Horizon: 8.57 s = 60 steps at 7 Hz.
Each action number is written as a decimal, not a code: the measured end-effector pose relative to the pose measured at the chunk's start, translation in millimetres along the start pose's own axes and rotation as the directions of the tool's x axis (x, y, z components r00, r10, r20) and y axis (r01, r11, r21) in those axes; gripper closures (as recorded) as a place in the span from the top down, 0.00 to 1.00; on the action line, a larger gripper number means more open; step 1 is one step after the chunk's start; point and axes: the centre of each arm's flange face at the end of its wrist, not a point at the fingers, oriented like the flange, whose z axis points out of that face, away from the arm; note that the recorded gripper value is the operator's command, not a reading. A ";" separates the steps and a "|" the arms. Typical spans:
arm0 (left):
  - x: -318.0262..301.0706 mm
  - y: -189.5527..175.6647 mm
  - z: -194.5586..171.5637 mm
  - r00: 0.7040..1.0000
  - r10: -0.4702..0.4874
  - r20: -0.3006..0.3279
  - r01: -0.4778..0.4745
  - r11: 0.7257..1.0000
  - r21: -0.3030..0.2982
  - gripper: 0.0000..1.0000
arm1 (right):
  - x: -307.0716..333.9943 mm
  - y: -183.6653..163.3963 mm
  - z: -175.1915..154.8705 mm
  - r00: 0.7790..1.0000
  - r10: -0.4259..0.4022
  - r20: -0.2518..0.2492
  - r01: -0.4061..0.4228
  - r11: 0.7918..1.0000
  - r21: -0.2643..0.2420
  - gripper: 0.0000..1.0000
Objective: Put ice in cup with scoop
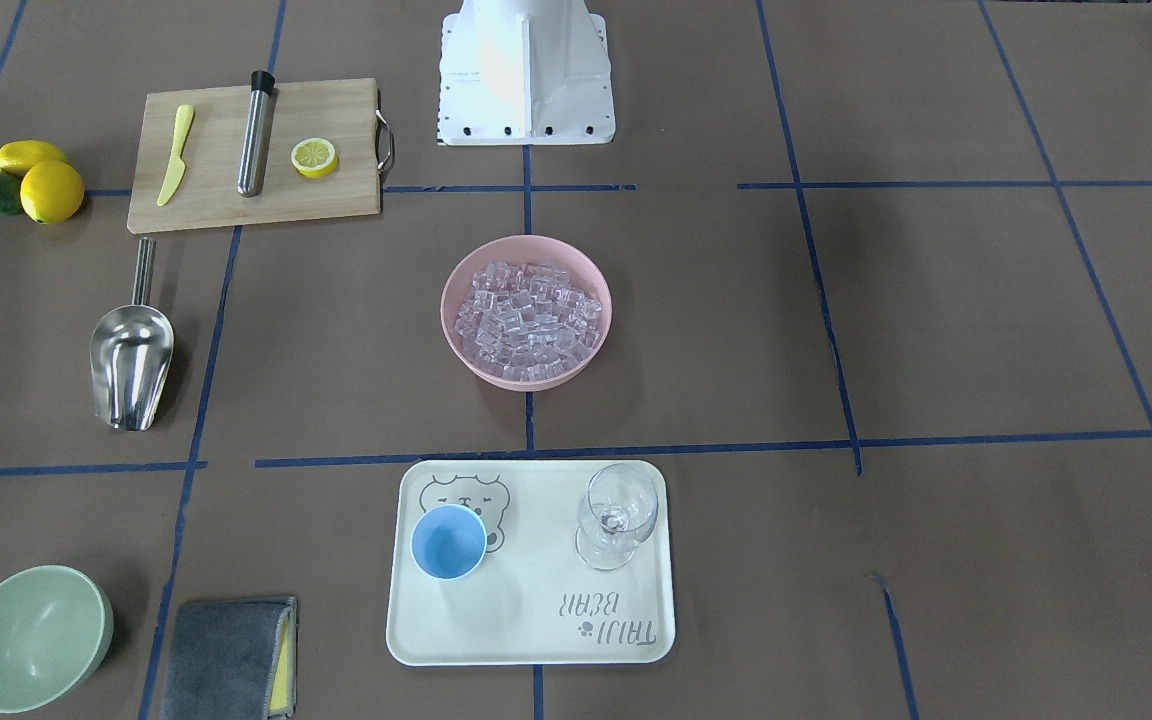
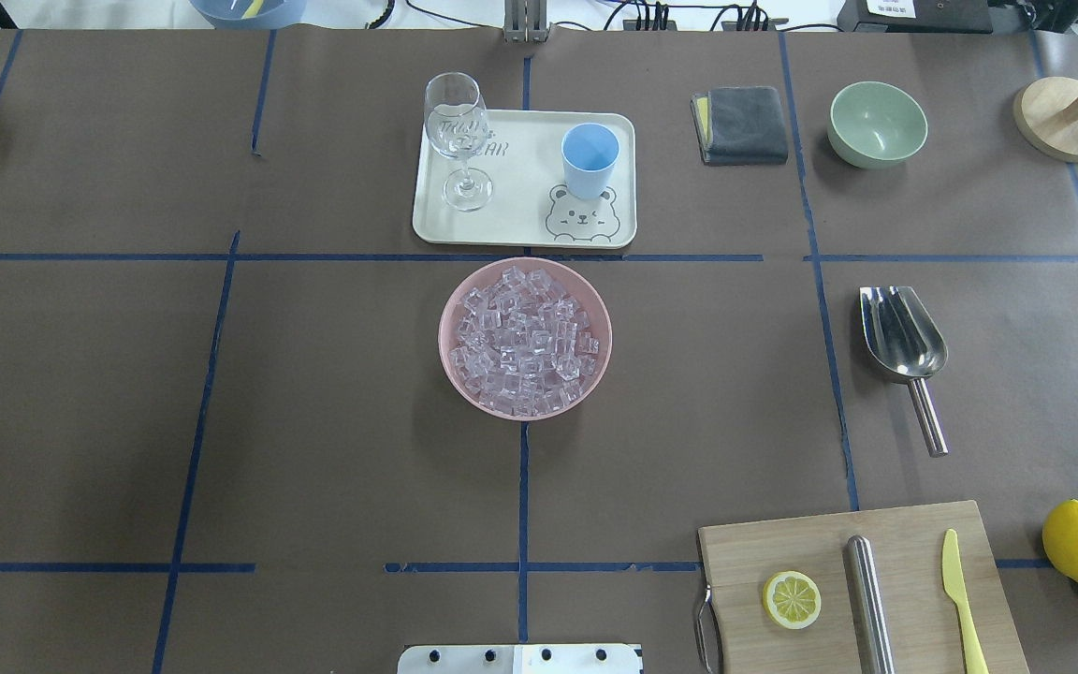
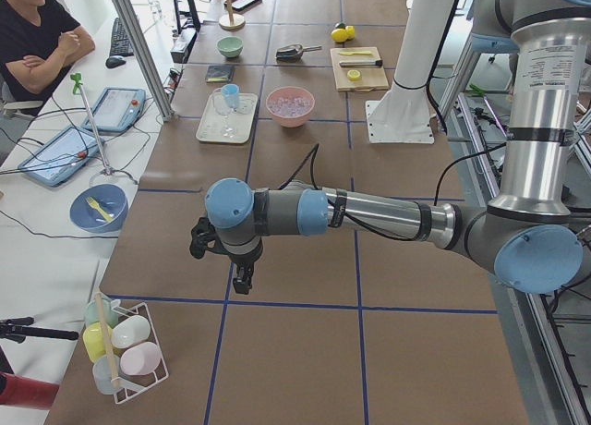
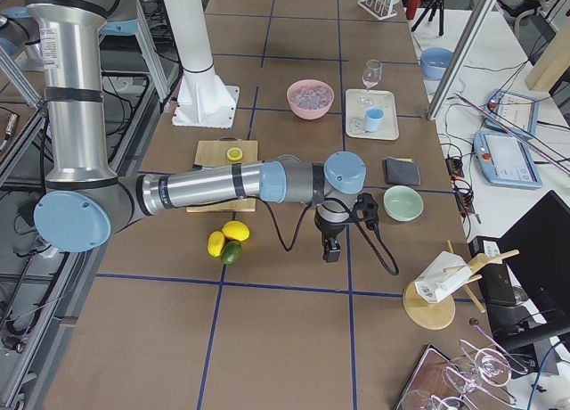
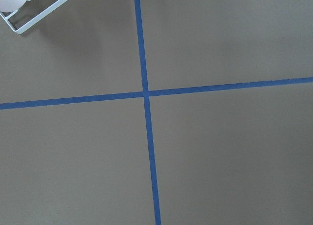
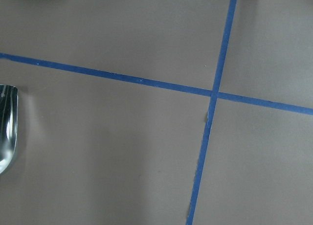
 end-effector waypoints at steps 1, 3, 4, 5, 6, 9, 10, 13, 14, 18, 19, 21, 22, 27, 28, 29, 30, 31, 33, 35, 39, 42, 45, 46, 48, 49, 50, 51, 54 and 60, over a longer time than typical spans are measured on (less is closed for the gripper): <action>0.6 -1.3 -1.6 1.000 0.005 0.001 -0.005 1.000 0.005 1.00 | 0.2 0.1 0.1 1.000 -0.001 -0.002 0.001 1.000 0.001 1.00; 2.7 -3.6 -4.2 1.000 0.010 0.008 -0.010 1.000 0.009 1.00 | 0.9 0.7 0.4 1.000 -0.003 -0.006 0.003 1.000 0.000 1.00; 5.2 -4.3 -6.1 1.000 0.014 0.007 -0.014 1.000 0.013 1.00 | 1.6 1.6 1.1 1.000 -0.003 -0.007 0.003 1.000 -0.001 1.00; 8.8 -4.8 -8.8 1.000 0.020 0.004 -0.020 1.000 0.020 1.00 | 2.8 5.4 2.7 1.000 0.001 -0.006 -0.001 1.000 -0.004 1.00; 14.1 -5.0 -12.7 1.000 0.029 0.004 -0.029 0.999 0.027 1.00 | 0.7 13.4 1.8 1.000 0.001 -0.004 -0.001 1.000 -0.002 1.00; 35.3 -7.0 -25.4 0.996 0.089 0.005 -0.090 0.994 0.065 1.00 | -14.3 24.8 -0.3 1.000 -0.025 -0.001 0.025 1.000 0.002 1.00; 56.8 -13.5 -22.3 0.986 0.166 -0.008 -0.165 0.982 0.088 1.00 | -23.4 22.8 3.3 0.999 -0.046 0.002 0.046 0.999 -0.006 1.00; 193.6 -30.3 39.7 0.754 0.654 -0.063 -0.627 0.745 0.228 1.00 | -67.6 26.2 -3.2 0.991 -0.132 0.023 0.132 0.991 0.006 1.00; 254.4 -20.6 74.5 0.558 0.827 -0.071 -0.773 0.549 0.318 1.00 | -84.1 33.1 -4.2 0.988 -0.144 0.060 0.144 0.990 0.008 1.00; 446.0 -19.3 190.1 0.110 0.994 0.013 -0.841 0.086 0.534 1.00 | -163.5 39.0 1.1 0.987 -0.083 0.140 0.085 0.996 -0.006 1.00; 499.4 -9.6 212.9 0.084 0.995 0.046 -0.834 0.045 0.550 1.00 | -184.9 39.0 12.7 0.989 -0.052 0.138 0.054 0.999 -0.006 1.00; 542.3 3.6 251.7 0.073 0.996 0.047 -0.839 0.036 0.542 1.00 | -219.3 64.0 50.3 0.994 -0.031 0.102 0.027 0.999 0.044 1.00; 551.5 5.8 261.2 0.073 0.996 0.048 -0.842 0.036 0.538 1.00 | -220.3 84.0 61.4 0.994 -0.022 0.111 0.014 0.997 0.070 1.00; 586.6 -10.5 277.9 0.122 0.989 0.079 -0.863 0.066 0.500 1.00 | -286.1 116.5 102.0 0.986 0.136 0.100 -0.141 0.989 0.048 1.00; 590.4 -12.1 277.7 0.123 0.989 0.077 -0.865 0.069 0.497 1.00 | -293.7 118.8 111.8 0.987 0.143 0.078 -0.148 0.987 0.057 1.00; 591.1 -12.4 278.2 0.125 0.989 0.075 -0.866 0.072 0.496 1.00 | -299.7 116.4 126.8 0.988 0.148 0.045 -0.151 0.985 0.081 1.00; 590.7 -12.4 278.7 0.126 0.989 0.074 -0.866 0.074 0.495 1.00 | -303.0 109.4 145.0 0.988 0.152 0.014 -0.153 0.983 0.101 0.99; 590.0 -11.6 279.0 0.124 0.989 0.076 -0.864 0.070 0.498 1.00 | -302.9 101.6 160.1 0.988 0.157 -0.008 -0.155 0.981 0.115 0.96; 588.3 -10.3 279.0 0.120 0.990 0.080 -0.862 0.064 0.503 1.00 | -305.8 92.8 178.8 0.987 0.156 -0.031 -0.151 0.981 0.124 0.92; 587.2 -10.6 279.1 0.122 0.989 0.081 -0.862 0.066 0.503 1.00 | -306.8 89.1 195.2 0.987 0.153 -0.047 -0.147 0.983 0.112 0.32; 586.7 -10.4 279.8 0.126 0.989 0.078 -0.863 0.071 0.500 1.00 | -303.0 90.8 196.8 0.991 0.132 -0.030 -0.128 0.985 0.112 0.00; 585.5 -11.0 280.4 0.132 0.988 0.075 -0.865 0.078 0.496 1.00 | -324.4 99.6 149.8 0.998 0.044 0.042 -0.049 0.989 0.141 0.00; 586.1 -10.7 281.2 0.174 0.984 0.048 -0.859 0.127 0.496 1.00 | -363.2 110.6 90.4 0.982 -0.103 0.156 0.075 0.982 0.171 0.00; 586.7 -10.5 281.3 0.188 0.981 0.037 -0.855 0.145 0.498 1.00 | -378.2 110.7 76.6 0.963 -0.190 0.191 0.155 0.971 0.184 0.00; 590.5 -9.8 281.7 0.189 0.982 0.029 -0.853 0.149 0.500 1.00 | -409.9 101.7 64.5 0.917 -0.339 0.210 0.293 0.930 0.220 0.00; 592.7 -8.9 282.7 0.187 0.982 0.026 -0.852 0.149 0.501 1.00 | -434.4 88.6 58.1 0.899 -0.393 0.195 0.350 0.910 0.221 0.00; 593.6 -8.5 283.0 0.187 0.982 0.025 -0.852 0.149 0.502 1.00 | -462.1 75.0 50.7 0.884 -0.433 0.175 0.397 0.894 0.207 0.00; 593.9 -8.5 283.0 0.187 0.982 0.025 -0.851 0.149 0.503 1.00 | -487.7 64.6 43.8 0.874 -0.460 0.159 0.431 0.883 0.187 0.00; 593.8 -8.6 283.6 0.188 0.982 0.027 -0.851 0.149 0.504 1.00 | -557.8 35.3 10.1 0.850 -0.525 0.046 0.523 0.851 0.050 0.00; 593.4 -8.0 285.7 0.189 0.982 0.028 -0.851 0.150 0.504 1.00 | -647.2 -3.9 -2.4 0.682 -0.702 -0.204 0.637 0.708 -0.307 0.00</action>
